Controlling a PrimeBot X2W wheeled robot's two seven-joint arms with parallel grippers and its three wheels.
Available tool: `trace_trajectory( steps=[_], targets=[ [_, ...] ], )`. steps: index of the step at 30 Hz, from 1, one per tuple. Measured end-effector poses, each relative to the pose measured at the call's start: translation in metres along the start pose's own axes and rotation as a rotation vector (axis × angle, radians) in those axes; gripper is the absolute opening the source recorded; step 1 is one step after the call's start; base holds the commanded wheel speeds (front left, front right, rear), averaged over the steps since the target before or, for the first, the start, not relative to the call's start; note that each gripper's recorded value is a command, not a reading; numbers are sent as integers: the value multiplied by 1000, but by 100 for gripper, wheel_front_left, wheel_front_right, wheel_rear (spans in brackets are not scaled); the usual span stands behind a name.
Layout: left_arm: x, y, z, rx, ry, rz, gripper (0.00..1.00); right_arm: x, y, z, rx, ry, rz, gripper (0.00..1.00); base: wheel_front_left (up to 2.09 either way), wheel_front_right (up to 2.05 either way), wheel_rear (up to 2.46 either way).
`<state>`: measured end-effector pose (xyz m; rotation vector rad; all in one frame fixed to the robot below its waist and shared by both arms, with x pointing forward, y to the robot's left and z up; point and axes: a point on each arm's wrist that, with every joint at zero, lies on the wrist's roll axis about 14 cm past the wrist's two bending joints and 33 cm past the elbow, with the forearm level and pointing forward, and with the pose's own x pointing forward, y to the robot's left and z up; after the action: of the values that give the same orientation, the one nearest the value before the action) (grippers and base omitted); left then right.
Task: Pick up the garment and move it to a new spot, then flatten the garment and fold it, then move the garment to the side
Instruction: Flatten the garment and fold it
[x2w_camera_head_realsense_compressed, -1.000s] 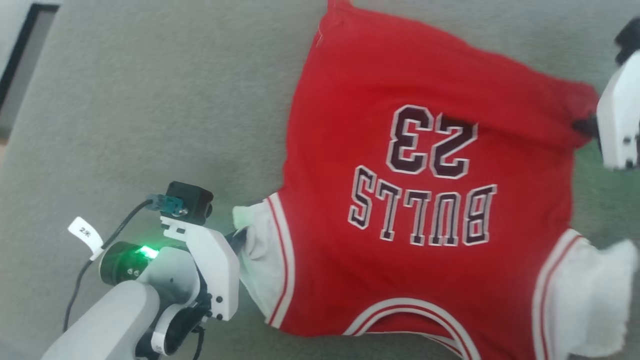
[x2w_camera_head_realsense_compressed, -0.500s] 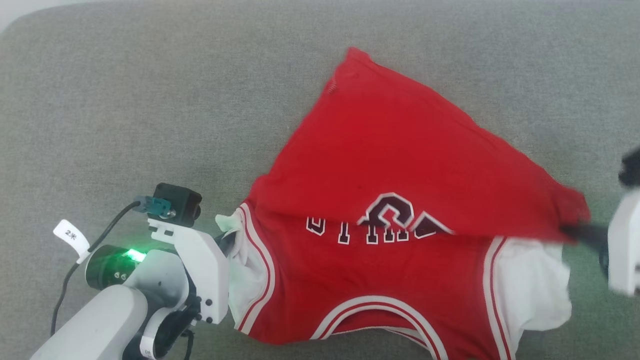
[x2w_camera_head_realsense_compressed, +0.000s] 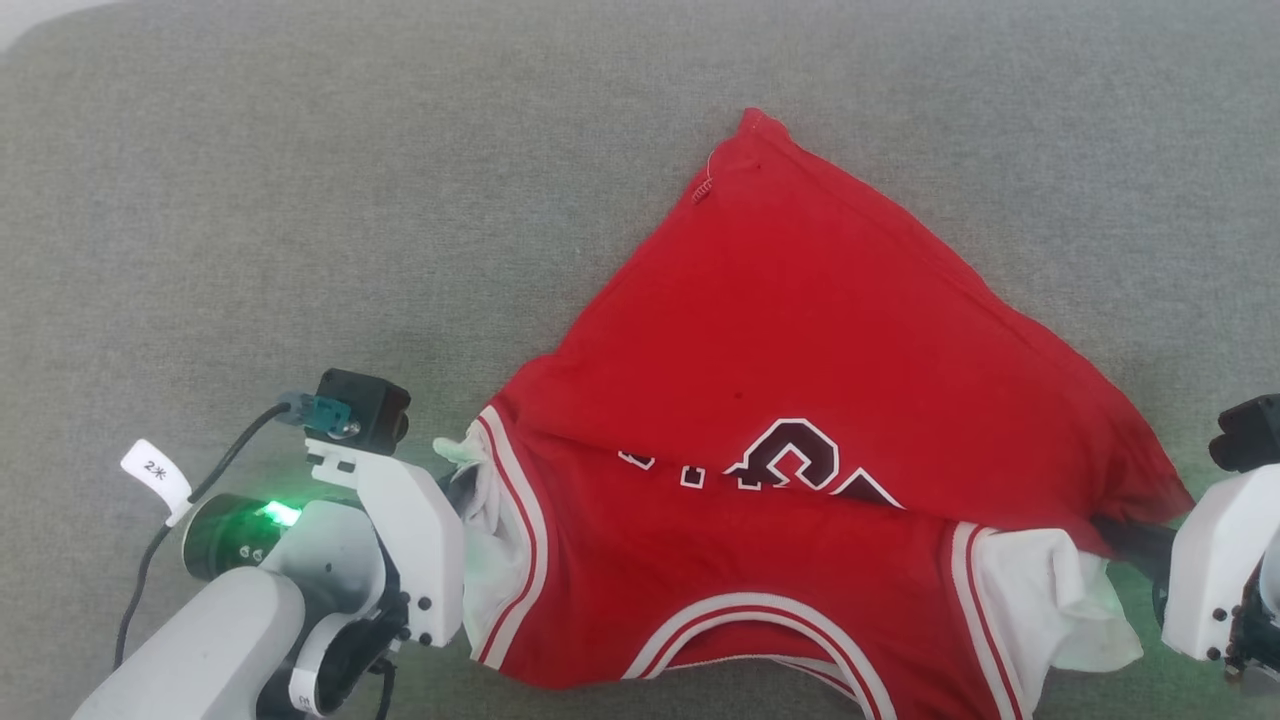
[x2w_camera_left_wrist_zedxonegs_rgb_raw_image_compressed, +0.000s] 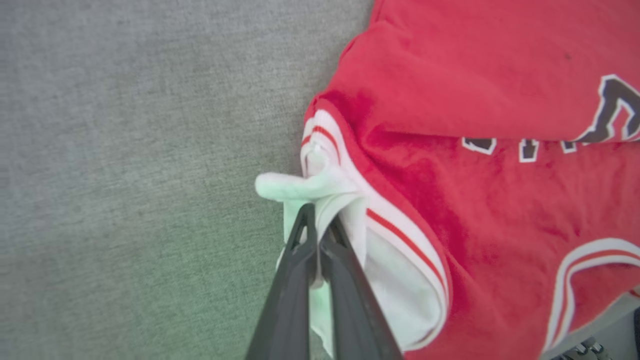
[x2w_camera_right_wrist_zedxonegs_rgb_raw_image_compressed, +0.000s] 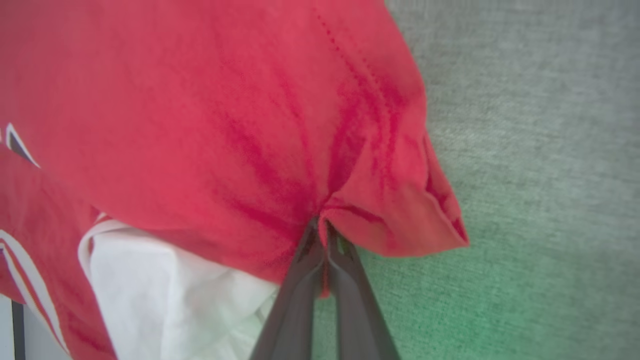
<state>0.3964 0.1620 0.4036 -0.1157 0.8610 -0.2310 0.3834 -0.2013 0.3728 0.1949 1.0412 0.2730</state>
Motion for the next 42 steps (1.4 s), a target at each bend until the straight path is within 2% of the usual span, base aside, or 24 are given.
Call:
trace_trajectory(
  steps=[5,11,15,20,24,34,42],
  targets=[
    [-6,3,0,-3,-15,10,0,-11,5,18,-28,-65,2,100,0,0,0],
    [-16,3,-5,-18,-27,13,0,-44,16,59,-116,-220,-2,100,0,0,0],
    [-22,5,-9,-25,-31,21,0,-61,33,85,-181,-312,14,100,0,0,0],
    [-26,7,-13,-46,-32,29,0,-62,66,120,-283,-410,68,100,0,0,0],
    [-27,7,-17,-65,-30,28,0,-41,91,138,-341,-395,130,100,0,0,0],
    [-29,7,-20,-91,-40,24,0,23,136,207,-425,-352,194,100,0,0,0],
    [-30,13,-33,-141,-37,46,0,87,166,216,-499,-181,197,100,0,0,0]
  ],
)
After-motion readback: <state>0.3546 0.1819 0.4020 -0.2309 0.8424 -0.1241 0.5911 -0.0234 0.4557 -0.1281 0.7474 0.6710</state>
